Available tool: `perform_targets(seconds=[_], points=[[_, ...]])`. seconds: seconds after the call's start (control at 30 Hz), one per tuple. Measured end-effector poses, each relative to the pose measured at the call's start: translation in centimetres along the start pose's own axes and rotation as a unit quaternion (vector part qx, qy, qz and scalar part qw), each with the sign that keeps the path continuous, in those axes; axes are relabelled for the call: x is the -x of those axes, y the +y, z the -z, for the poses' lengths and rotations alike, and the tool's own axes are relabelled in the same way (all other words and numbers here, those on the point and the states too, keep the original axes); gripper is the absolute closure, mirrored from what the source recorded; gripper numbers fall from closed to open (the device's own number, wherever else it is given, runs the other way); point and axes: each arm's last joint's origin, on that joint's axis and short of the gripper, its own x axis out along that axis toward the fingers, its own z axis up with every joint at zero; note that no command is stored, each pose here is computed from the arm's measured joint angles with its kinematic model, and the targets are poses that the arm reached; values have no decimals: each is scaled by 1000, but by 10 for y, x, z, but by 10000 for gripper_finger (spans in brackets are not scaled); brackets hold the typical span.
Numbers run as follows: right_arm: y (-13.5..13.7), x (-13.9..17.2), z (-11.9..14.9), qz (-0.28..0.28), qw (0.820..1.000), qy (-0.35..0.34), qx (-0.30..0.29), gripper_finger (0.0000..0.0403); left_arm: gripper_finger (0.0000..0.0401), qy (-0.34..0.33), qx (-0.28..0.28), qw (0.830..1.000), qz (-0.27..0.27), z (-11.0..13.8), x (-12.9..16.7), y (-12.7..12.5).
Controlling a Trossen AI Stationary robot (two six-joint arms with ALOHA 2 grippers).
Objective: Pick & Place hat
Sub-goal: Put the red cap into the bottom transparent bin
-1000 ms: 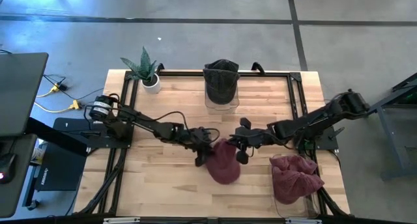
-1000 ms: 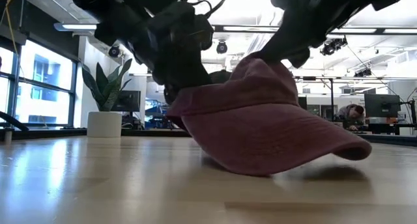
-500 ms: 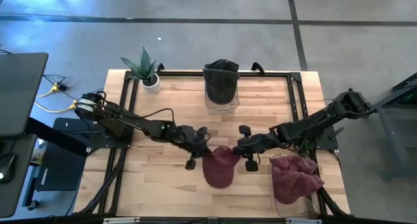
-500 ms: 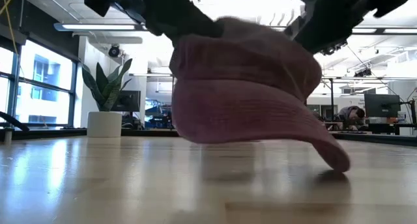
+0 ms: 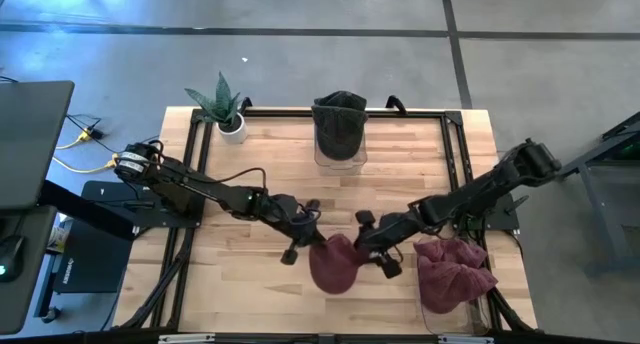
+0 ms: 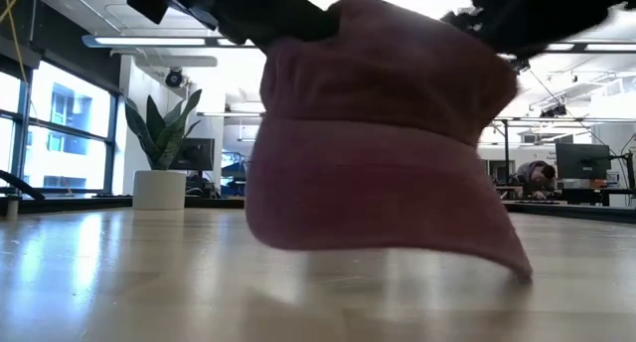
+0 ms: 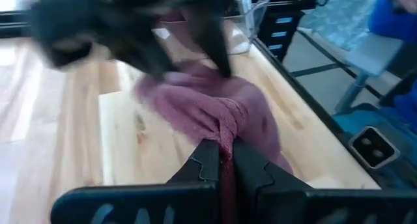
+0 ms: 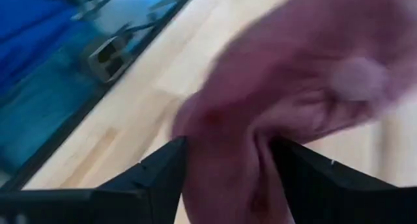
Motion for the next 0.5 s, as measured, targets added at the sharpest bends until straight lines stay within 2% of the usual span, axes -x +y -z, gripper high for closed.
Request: perform_targets(seconds=[0.13,0.23,0.37,0.5], points=[[7,-10,7,-55,998,15,14,180,398,0,4,1000,-23,0,0,2],[8,-11,5,-52,998,7,17,200,398,-1,4,1000,-22,0,0,2],[5,-7,2,-45,999,-4,15,262,398,-6,-5,1000,-7,-1,0,1],[5,-6,-1,-71,997,-17,20,352,399,-14,-13,1000,12,-3,0,0]])
